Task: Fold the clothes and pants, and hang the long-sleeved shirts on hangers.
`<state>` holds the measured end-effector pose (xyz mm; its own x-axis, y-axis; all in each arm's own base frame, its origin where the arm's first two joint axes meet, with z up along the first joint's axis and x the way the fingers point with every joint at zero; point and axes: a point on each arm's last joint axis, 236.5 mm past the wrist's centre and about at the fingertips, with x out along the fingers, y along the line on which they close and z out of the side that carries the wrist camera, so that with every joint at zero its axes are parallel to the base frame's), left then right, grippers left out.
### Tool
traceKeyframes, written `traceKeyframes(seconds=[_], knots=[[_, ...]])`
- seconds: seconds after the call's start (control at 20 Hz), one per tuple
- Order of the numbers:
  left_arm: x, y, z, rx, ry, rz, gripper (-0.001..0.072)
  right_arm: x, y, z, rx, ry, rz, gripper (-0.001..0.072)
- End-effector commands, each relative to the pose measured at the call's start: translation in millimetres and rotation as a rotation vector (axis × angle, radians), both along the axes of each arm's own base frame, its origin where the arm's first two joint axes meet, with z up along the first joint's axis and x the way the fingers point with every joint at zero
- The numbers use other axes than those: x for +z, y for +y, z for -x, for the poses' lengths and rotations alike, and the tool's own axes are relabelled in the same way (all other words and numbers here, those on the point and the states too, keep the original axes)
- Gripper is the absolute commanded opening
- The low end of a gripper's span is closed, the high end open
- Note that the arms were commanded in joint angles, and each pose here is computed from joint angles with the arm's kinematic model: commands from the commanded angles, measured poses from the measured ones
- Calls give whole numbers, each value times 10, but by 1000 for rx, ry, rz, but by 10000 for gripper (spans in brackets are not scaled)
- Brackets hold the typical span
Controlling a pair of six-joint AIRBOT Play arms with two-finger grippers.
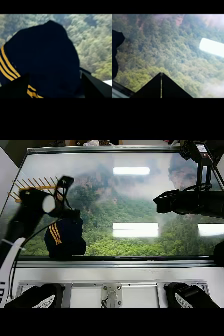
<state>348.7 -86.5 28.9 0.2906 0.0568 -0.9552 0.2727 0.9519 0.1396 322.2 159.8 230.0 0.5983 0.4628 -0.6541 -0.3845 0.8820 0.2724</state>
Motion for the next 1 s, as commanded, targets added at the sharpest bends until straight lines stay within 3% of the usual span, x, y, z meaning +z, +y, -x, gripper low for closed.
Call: traceKeyframes(seconds=[0.0, 0.3, 0.35, 0.45, 0.75, 0.95], knots=[[-881, 434, 193, 90, 139, -128, 712, -2, 1, -1, 0, 1, 0, 6], [-1477, 390, 381, 269, 303, 38, 711, -2, 1, -1, 0, 1, 0, 7], [-1480, 401, 379, 279, 304, 44, 559, -2, 1, -1, 0, 1, 0, 6], [-1363, 394, 312, 278, 275, 53, 43, -2, 1, -1, 0, 1, 0, 7], [623, -151, -448, 143, -217, 227, 23, 73, 46, -46, -4, -26, -34, 7], [2170, -968, -270, -88, -585, 434, 22, 274, -104, -165, -18, -154, 18, 7]])
